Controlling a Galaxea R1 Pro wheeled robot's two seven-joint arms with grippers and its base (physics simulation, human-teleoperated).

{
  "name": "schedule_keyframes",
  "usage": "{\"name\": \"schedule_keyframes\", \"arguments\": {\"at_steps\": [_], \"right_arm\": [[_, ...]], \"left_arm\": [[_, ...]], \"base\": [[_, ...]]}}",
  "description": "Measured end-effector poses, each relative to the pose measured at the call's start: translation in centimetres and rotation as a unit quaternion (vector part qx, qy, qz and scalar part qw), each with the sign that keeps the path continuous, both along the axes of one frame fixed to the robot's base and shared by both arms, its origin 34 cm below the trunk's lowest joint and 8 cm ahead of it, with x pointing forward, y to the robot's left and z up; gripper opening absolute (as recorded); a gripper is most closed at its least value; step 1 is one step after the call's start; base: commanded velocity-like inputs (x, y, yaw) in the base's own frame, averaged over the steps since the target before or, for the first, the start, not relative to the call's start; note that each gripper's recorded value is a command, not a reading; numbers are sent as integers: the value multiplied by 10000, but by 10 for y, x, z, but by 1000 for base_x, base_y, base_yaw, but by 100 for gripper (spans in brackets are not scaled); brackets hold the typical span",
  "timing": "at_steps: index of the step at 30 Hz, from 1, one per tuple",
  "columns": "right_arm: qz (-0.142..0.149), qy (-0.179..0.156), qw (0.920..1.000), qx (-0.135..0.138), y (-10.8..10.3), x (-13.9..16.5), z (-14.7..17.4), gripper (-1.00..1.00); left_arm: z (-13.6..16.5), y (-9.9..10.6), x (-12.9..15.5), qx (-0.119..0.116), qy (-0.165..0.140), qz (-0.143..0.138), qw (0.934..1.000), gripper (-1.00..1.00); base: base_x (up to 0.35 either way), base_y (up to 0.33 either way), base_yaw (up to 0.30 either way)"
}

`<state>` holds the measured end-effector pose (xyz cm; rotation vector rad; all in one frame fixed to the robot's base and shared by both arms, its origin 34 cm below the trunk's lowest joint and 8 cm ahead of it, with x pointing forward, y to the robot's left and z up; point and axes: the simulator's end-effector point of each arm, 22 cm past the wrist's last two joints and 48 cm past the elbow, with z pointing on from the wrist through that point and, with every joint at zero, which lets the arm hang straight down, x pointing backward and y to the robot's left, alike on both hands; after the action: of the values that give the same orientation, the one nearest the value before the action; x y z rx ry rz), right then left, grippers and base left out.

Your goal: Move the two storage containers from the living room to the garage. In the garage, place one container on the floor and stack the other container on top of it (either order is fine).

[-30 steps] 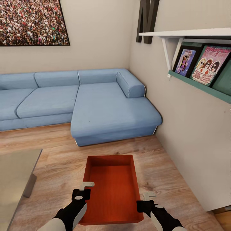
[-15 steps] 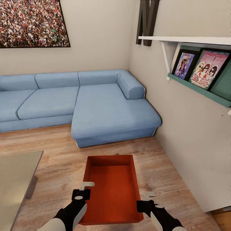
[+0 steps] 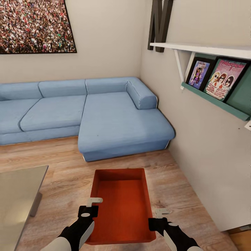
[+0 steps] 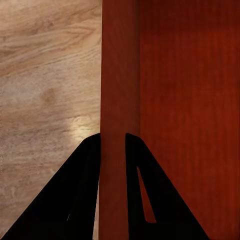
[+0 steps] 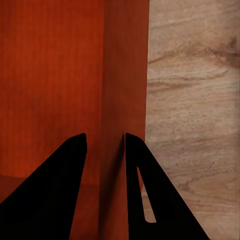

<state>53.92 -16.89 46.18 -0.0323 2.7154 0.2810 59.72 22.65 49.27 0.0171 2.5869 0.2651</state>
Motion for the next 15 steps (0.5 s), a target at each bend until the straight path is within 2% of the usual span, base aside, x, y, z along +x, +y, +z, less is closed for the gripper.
{"name": "schedule_keyframes", "arguments": {"at_steps": [15], "right_arm": [[21,-5,10000,-7,0,4,32,-100]], "left_arm": [[31,1,1,-19,-12,39,10000,-100]], "base": [[0,0,0]]}}
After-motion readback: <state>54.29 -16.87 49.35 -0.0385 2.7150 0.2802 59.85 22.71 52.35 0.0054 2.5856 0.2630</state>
